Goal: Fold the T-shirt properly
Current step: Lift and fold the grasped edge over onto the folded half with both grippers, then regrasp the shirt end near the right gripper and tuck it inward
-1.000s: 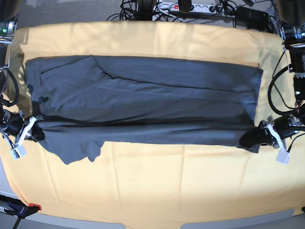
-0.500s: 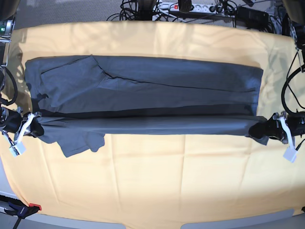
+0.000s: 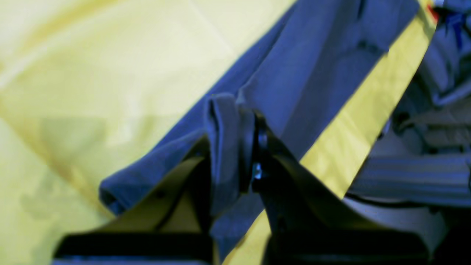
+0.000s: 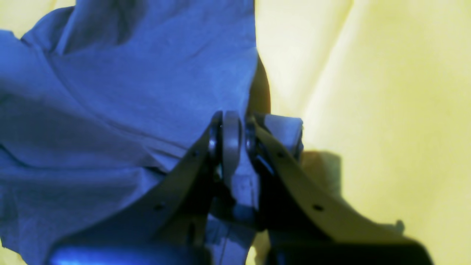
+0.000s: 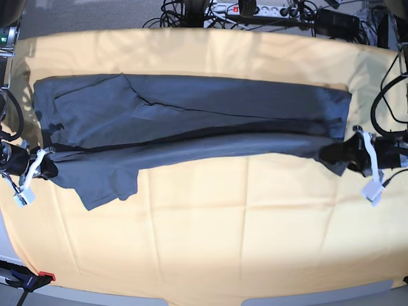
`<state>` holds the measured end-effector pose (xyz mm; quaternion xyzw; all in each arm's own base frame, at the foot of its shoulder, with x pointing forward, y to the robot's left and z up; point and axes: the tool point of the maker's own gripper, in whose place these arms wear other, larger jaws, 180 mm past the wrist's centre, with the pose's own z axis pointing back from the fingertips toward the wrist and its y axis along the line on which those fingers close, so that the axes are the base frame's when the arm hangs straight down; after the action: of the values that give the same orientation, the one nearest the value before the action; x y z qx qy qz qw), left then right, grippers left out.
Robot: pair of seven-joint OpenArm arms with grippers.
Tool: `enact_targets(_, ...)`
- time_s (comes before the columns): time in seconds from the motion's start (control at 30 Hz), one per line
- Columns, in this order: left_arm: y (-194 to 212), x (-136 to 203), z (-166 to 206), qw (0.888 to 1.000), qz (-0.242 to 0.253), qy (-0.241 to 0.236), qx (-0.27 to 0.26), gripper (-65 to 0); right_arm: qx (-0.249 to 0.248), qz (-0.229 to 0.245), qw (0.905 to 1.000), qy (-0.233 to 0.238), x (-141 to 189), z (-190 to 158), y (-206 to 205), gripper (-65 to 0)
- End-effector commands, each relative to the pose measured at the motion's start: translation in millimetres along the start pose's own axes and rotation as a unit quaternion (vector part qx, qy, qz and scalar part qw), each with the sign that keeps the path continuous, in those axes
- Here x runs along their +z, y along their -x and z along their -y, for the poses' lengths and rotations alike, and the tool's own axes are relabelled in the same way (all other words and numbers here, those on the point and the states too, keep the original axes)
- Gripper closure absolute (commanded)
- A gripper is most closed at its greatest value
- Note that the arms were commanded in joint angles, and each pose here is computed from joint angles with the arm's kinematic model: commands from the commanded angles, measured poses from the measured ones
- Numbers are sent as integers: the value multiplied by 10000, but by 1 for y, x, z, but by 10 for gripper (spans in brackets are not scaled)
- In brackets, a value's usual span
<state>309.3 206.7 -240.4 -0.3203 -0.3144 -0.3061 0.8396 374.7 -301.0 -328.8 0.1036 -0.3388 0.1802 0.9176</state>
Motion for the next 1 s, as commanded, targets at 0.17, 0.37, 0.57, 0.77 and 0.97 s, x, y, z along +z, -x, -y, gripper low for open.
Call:
enact_targets(0.17, 10, 5, 4, 10000, -49, 55, -61, 0, 108, 248, 9995, 160, 14, 12, -20, 0)
enact_targets(0.37, 30, 7, -17, 9966, -617, -520, -157, 0, 106, 180, 9997, 161, 14, 12, -17, 0)
enact_targets(0.57, 36, 11, -24, 9940, -803, -718, -197, 0, 90, 162, 9997, 138, 14, 11, -17, 0)
enact_targets(0.77, 36, 14, -25, 9935, -834, -748, -205, 0, 111, -23, 9998, 177, 15, 13, -11, -100)
enact_targets(0.97, 36, 14, -25, 9938, -815, -727, -201, -410, -7, 488, 9988, 34, 38, 20, -45, -444)
